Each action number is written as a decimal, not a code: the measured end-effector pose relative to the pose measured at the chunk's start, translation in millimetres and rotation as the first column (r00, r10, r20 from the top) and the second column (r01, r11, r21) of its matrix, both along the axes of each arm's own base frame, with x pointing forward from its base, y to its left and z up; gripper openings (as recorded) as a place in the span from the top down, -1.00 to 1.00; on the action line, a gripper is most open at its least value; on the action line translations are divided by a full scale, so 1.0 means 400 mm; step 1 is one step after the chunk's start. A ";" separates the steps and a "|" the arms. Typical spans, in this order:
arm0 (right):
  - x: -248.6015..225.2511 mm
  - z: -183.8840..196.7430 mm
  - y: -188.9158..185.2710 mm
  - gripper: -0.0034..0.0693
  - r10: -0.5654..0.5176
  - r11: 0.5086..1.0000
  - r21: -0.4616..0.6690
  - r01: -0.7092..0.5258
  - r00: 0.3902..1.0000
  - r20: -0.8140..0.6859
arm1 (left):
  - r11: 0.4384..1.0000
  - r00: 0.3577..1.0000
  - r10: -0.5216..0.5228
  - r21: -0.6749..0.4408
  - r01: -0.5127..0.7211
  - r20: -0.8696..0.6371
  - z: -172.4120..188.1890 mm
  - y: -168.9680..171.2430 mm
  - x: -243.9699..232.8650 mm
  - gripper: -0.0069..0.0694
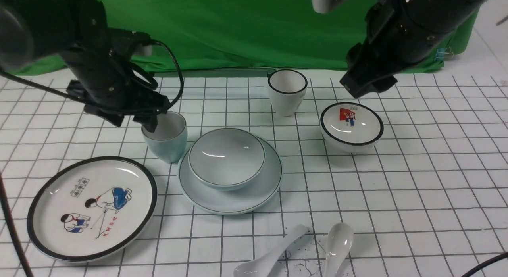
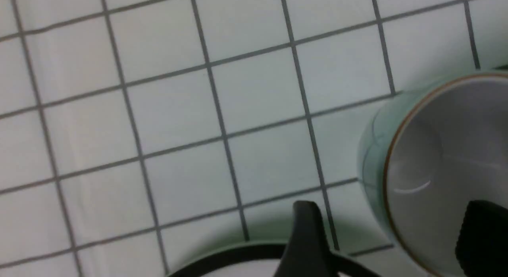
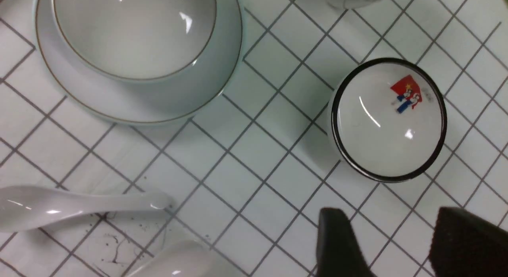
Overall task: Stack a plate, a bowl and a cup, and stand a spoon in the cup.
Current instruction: Use the left arm to grab a blue teacup, then use the left arm to put the blue teacup into the blue rice bowl in the middle
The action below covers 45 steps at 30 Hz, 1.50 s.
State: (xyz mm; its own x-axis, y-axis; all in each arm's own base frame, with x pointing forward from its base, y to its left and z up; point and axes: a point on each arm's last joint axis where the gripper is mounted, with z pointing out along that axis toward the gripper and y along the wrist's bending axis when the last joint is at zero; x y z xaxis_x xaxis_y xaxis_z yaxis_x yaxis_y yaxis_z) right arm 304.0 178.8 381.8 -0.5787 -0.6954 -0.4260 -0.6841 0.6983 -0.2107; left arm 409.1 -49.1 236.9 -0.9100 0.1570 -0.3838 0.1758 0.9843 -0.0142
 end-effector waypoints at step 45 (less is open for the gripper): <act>-0.114 0.119 -0.087 -0.08 -0.032 0.999 0.003 0.032 0.994 0.107 | 0.965 0.966 -0.256 -0.070 0.254 -0.025 -0.030 -0.256 -0.004 0.79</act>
State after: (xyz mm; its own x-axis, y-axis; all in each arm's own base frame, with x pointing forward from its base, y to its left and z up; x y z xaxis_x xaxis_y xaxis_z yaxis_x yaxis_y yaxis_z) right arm 258.6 143.9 429.4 -0.5518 -0.6765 -0.4877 -0.6348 0.7200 -0.2806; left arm 407.5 -151.4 224.7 -0.8559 0.3607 -0.3706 0.4189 0.9038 -0.0879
